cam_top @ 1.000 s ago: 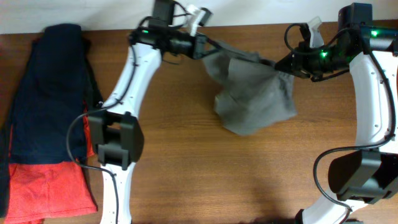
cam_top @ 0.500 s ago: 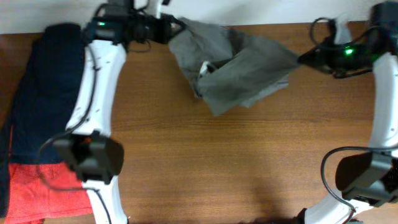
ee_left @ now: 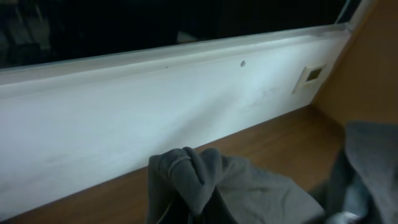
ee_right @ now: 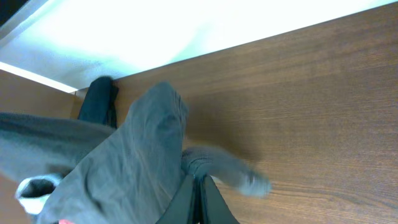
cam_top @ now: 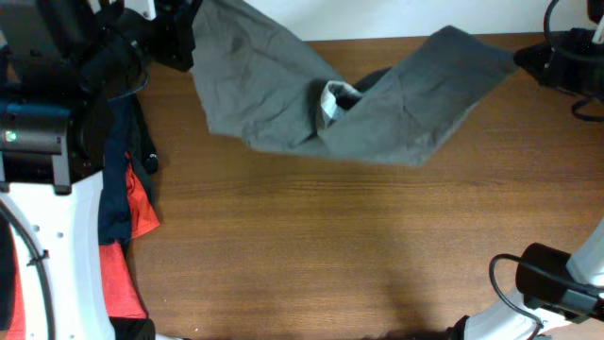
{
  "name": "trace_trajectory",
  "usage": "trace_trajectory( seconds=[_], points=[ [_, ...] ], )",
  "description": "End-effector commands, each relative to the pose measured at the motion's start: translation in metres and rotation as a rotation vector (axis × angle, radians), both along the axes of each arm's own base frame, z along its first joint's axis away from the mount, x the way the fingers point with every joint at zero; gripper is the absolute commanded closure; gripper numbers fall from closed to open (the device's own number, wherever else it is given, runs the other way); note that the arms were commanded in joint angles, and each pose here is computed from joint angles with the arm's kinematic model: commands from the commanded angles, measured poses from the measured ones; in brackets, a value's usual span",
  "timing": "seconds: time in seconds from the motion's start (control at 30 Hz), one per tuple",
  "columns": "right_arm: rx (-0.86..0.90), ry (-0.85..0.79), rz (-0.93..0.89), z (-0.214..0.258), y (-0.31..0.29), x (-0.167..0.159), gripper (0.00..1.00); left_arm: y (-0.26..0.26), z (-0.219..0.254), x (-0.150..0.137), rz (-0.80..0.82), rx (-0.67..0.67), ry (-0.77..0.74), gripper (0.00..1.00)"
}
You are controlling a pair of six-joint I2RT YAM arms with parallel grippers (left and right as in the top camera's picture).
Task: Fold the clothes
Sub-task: 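Lift the shorts high and stretch them apart between both grippers, then lay the shorts flat on the table and release both grippers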
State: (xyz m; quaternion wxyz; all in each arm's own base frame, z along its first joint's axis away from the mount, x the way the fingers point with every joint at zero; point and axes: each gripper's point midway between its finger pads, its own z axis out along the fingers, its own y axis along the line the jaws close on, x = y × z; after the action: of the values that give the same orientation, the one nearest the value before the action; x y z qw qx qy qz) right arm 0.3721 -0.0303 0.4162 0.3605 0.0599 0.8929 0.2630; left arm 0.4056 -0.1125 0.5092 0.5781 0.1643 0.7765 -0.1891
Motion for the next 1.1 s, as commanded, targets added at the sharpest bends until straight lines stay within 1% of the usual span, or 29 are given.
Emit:
trace_trajectory(
  seconds=[0.0, 0.13, 0.2, 0.23, 0.33, 0.37, 0.47, 0.53, 0.63, 0.7, 0.83, 0.87, 0.9, 0.93, 0.97, 1.0, 1.07],
  points=[
    [-0.029, -0.031, -0.003, 0.006, -0.002, 0.0, 0.96, 0.011, -0.009, 0.01, 0.067, 0.02, 0.027, 0.99],
    [-0.05, -0.033, -0.036, -0.002, -0.009, 0.024, 0.96, 0.009, -0.032, 0.037, 0.071, 0.028, 0.068, 1.0],
    [-0.046, -0.06, -0.023, -0.004, -0.004, 0.044, 0.96, 0.009, -0.044, 0.059, 0.085, 0.033, 0.074, 0.99],
    [-0.048, -0.075, -0.016, -0.004, -0.002, 0.052, 0.96, 0.008, -0.047, 0.066, 0.085, 0.033, 0.071, 0.99],
    [-0.074, -0.177, 0.04, 0.004, 0.013, 0.082, 0.96, 0.005, -0.051, 0.091, 0.085, 0.027, 0.033, 1.0],
    [-0.09, -0.248, 0.068, 0.014, 0.024, 0.095, 0.96, 0.004, -0.047, 0.105, 0.085, 0.02, -0.014, 1.0],
    [-0.119, -0.337, 0.087, 0.029, 0.034, 0.107, 0.96, 0.003, -0.036, 0.113, 0.086, 0.01, -0.076, 1.0],
    [-0.138, -0.326, 0.076, 0.026, 0.037, 0.109, 0.96, 0.003, -0.039, 0.112, 0.085, 0.012, -0.062, 1.0],
    [-0.145, -0.23, 0.071, 0.001, 0.041, 0.108, 0.96, 0.003, -0.064, 0.108, 0.084, 0.028, 0.039, 1.0],
    [-0.152, -0.14, 0.058, -0.021, 0.04, 0.106, 0.96, 0.003, -0.102, 0.103, 0.081, 0.05, 0.185, 1.0],
    [-0.14, 0.065, 0.05, -0.069, 0.036, 0.095, 0.96, 0.005, -0.16, 0.087, 0.078, 0.085, 0.418, 1.0],
    [-0.132, 0.161, 0.049, -0.091, 0.036, 0.087, 0.92, 0.006, -0.188, 0.077, 0.076, 0.103, 0.535, 0.98],
    [-0.127, 0.23, 0.052, -0.105, 0.035, 0.081, 0.76, 0.007, -0.202, 0.07, 0.075, 0.113, 0.601, 0.9],
    [-0.126, 0.272, 0.063, -0.114, 0.036, 0.076, 0.66, 0.008, -0.211, 0.065, 0.074, 0.12, 0.644, 0.78],
    [-0.125, 0.315, 0.077, -0.123, 0.037, 0.07, 0.57, 0.008, -0.223, 0.059, 0.074, 0.129, 0.701, 0.59],
    [-0.126, 0.361, 0.088, -0.132, 0.037, 0.064, 0.53, 0.01, -0.232, 0.052, 0.077, 0.14, 0.749, 0.49],
    [-0.124, 0.426, 0.09, -0.145, 0.036, 0.056, 0.5, 0.014, -0.246, 0.044, 0.089, 0.162, 0.819, 0.37]
  ],
)
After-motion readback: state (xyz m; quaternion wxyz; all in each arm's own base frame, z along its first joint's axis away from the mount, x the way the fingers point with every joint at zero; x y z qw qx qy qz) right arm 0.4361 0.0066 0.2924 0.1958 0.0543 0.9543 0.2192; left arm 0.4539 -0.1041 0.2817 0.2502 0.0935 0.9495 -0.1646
